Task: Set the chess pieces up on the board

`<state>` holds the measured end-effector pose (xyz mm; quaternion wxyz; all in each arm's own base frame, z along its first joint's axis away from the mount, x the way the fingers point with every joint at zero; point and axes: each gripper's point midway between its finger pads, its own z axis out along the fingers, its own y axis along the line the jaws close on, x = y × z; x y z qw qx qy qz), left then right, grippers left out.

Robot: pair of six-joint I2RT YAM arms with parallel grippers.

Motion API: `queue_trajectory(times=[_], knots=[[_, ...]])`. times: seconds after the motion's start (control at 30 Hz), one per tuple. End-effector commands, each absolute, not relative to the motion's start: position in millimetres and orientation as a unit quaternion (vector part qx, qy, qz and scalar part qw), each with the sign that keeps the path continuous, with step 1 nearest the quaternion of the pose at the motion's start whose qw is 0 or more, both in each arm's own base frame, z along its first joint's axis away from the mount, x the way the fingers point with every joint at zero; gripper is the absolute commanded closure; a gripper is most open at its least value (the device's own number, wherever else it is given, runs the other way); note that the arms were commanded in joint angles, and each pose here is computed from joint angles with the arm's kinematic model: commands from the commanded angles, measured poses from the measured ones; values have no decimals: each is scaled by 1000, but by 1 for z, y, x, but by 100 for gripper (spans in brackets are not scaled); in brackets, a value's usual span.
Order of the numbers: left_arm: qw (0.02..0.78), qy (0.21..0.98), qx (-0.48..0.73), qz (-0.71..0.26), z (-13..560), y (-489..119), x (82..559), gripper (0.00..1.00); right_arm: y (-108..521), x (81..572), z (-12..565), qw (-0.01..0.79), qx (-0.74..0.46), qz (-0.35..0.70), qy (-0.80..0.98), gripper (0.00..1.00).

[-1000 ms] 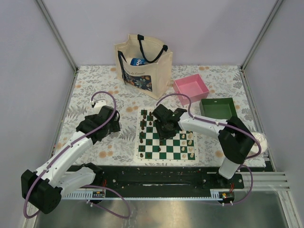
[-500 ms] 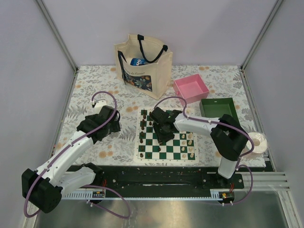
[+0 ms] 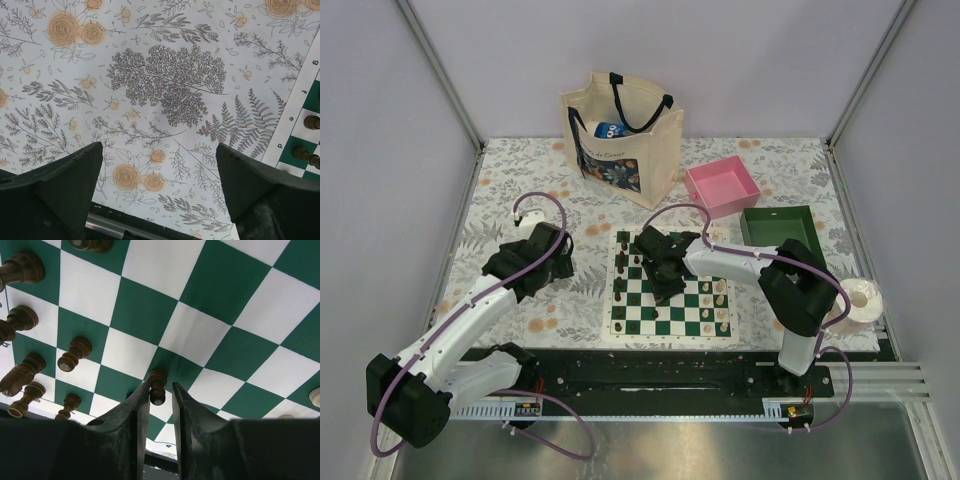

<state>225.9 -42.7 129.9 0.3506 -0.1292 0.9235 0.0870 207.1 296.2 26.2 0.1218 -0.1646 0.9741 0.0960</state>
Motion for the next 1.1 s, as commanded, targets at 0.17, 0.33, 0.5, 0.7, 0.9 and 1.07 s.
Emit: queue_trajectory(times=[0.17,0.33,0.5,0.7,0.9,1.07], knots=[[370,916,-134,85,139,-43,235,1,321,221,56,160,-188,136,959,80],[369,916,-133,85,139,-43,235,1,336,232,66,175,-193,149,954,82],[372,915,-135,83,141,-42,234,1,351,244,70,184,-196,154,951,81],[374,913,-138,82,142,-42,233,1,362,251,65,182,-196,156,951,81],[373,914,-138,82,141,-42,233,1,371,248,59,169,-200,163,951,80],[377,912,-139,82,144,-41,233,1,373,247,50,164,-200,156,953,80]])
